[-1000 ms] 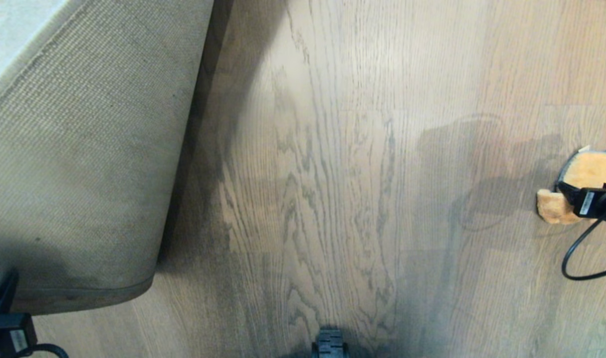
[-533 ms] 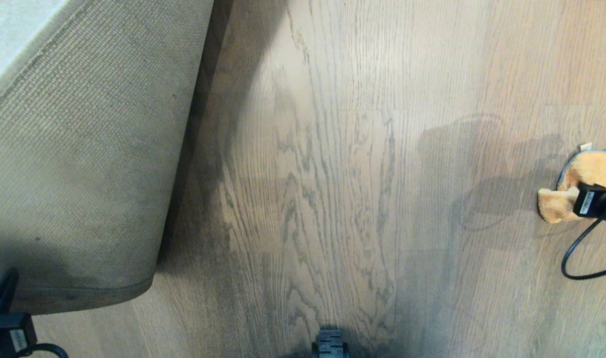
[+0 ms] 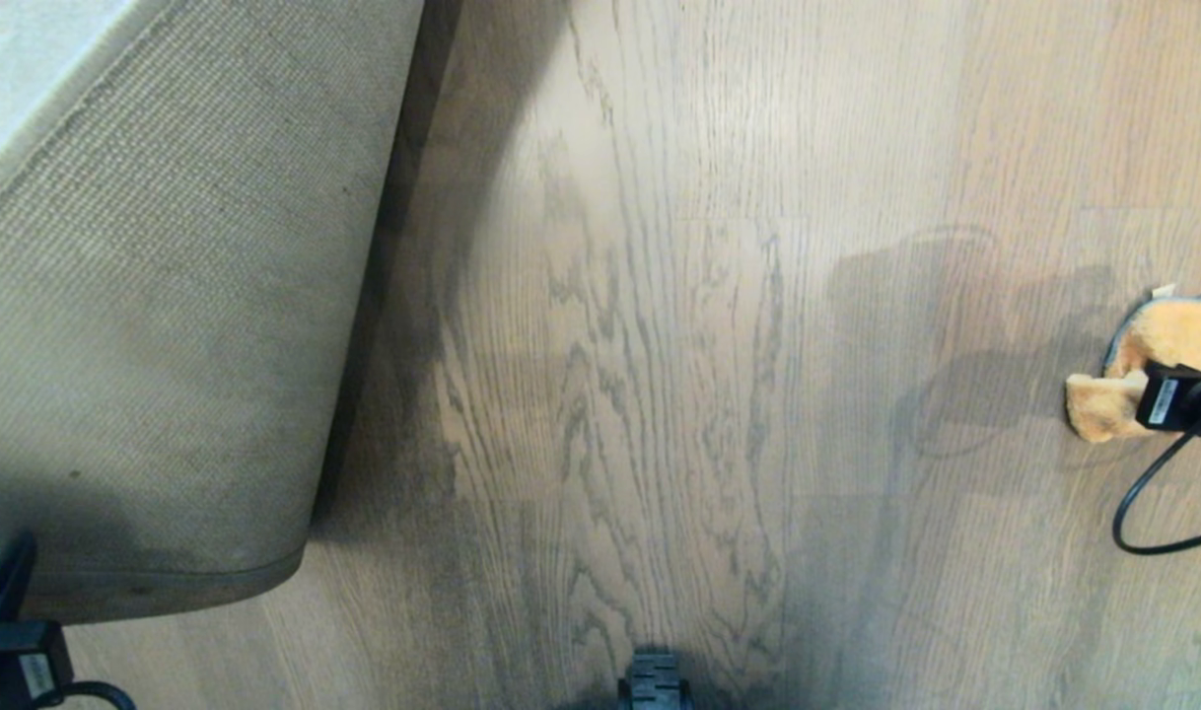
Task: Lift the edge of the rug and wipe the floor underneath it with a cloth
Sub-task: Pick up the rag
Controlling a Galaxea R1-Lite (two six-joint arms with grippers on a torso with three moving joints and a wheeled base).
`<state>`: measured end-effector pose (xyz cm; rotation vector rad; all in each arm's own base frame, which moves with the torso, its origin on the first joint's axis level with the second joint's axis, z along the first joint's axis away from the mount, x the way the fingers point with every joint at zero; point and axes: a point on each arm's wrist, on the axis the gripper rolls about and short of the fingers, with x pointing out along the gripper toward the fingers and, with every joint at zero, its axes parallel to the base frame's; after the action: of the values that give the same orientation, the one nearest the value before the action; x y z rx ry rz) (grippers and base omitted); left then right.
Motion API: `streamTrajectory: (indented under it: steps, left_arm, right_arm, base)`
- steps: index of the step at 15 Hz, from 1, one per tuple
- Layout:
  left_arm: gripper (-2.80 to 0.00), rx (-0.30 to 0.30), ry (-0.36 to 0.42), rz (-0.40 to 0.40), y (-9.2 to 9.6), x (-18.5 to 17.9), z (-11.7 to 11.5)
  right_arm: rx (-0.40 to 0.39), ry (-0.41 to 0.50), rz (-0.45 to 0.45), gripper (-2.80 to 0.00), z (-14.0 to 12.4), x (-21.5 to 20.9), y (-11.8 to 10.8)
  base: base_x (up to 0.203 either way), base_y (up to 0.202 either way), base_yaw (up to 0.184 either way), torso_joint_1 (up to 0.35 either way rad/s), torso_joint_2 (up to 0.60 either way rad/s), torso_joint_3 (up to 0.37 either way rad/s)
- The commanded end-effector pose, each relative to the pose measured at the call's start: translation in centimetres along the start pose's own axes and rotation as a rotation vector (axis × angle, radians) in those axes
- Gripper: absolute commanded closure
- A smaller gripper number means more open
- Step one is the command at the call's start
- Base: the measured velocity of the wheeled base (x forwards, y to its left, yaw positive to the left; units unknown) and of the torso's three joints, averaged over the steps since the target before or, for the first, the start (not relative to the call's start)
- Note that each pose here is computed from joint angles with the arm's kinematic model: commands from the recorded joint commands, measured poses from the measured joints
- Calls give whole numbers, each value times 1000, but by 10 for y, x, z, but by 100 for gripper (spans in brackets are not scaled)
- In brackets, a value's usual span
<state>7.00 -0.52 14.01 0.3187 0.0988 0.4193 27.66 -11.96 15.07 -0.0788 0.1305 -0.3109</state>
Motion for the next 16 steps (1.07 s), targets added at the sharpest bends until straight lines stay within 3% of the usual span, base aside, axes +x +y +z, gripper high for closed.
streamTrajectory:
  steps: [1,10,16]
  left_arm:
    - [0,-3,-2,4,0,0,0]
    - [0,0,2,11,0,0,0]
    - [0,0,2,12,0,0,0]
  right_arm:
    - [-2,-9,-1,0,1,0,0]
    - [-9,-50,36,0,13,-12,6]
    - [4,-92,203,0,24,-41,50]
  base:
    - [0,0,0,0,0,0]
    - [0,0,0,0,0,0]
    - [0,0,0,0,0,0]
